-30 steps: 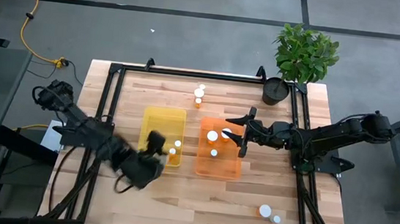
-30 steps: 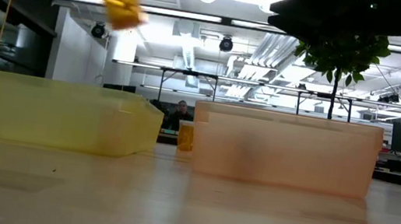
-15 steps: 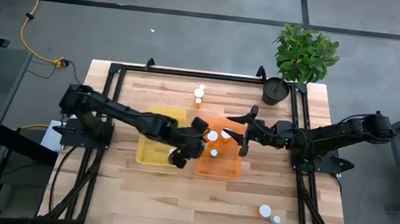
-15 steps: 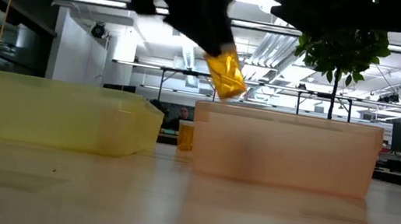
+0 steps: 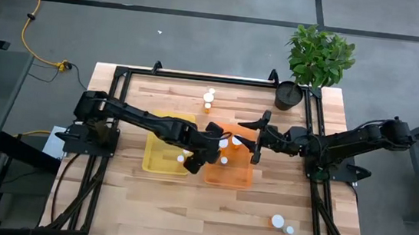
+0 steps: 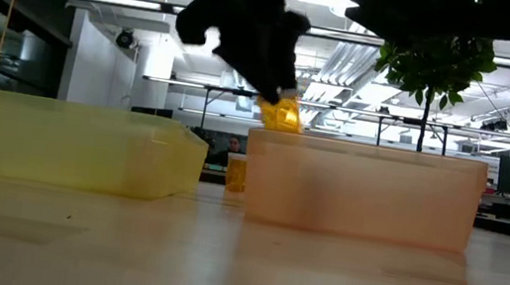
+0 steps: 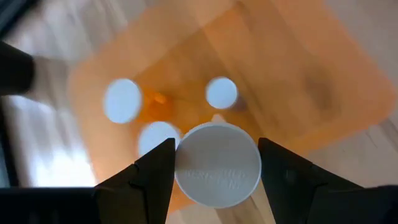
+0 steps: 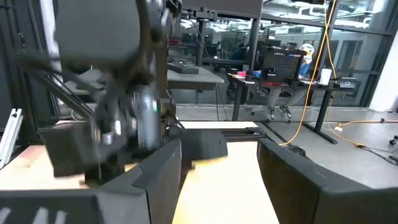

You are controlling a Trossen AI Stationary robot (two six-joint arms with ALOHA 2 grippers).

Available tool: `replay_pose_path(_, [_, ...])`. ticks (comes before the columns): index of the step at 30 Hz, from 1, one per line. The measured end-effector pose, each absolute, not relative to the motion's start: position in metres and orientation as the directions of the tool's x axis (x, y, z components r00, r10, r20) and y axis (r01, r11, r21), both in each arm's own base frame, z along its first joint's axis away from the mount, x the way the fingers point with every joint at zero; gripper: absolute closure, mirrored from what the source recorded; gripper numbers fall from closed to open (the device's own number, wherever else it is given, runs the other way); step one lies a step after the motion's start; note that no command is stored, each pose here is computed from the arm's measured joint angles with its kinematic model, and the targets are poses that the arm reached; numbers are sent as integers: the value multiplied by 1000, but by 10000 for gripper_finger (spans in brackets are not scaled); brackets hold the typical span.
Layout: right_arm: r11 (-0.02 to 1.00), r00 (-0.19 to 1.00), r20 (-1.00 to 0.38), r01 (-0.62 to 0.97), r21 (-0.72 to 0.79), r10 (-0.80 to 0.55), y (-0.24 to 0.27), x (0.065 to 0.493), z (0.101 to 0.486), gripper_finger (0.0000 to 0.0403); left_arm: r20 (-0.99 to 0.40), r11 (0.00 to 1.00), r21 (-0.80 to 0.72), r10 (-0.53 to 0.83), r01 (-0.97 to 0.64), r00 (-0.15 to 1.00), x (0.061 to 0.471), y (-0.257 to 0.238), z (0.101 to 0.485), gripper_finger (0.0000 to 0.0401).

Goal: Pick and place medicine bottles into bin by pill shape (circle, oval)
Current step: Put the pink bottle pill into the left bin

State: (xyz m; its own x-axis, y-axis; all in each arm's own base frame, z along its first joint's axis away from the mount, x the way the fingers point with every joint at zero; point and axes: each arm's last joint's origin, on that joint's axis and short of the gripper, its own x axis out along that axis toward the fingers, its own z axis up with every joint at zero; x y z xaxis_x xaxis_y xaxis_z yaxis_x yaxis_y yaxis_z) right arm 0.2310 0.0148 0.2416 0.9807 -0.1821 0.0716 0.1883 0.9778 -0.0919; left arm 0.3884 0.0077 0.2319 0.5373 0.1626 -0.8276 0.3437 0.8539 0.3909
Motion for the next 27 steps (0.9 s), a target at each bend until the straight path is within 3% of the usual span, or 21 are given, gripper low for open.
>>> replay_pose_path(19, [978, 981, 71, 188, -92, -182, 15, 231, 242, 199, -839, 855, 371, 140, 363, 525, 396, 15, 217, 210])
replay_pose_path(27, [978, 981, 71, 188, -92, -182, 15, 231, 242, 199, -842, 882, 343, 136, 322, 523, 396, 20, 217, 168])
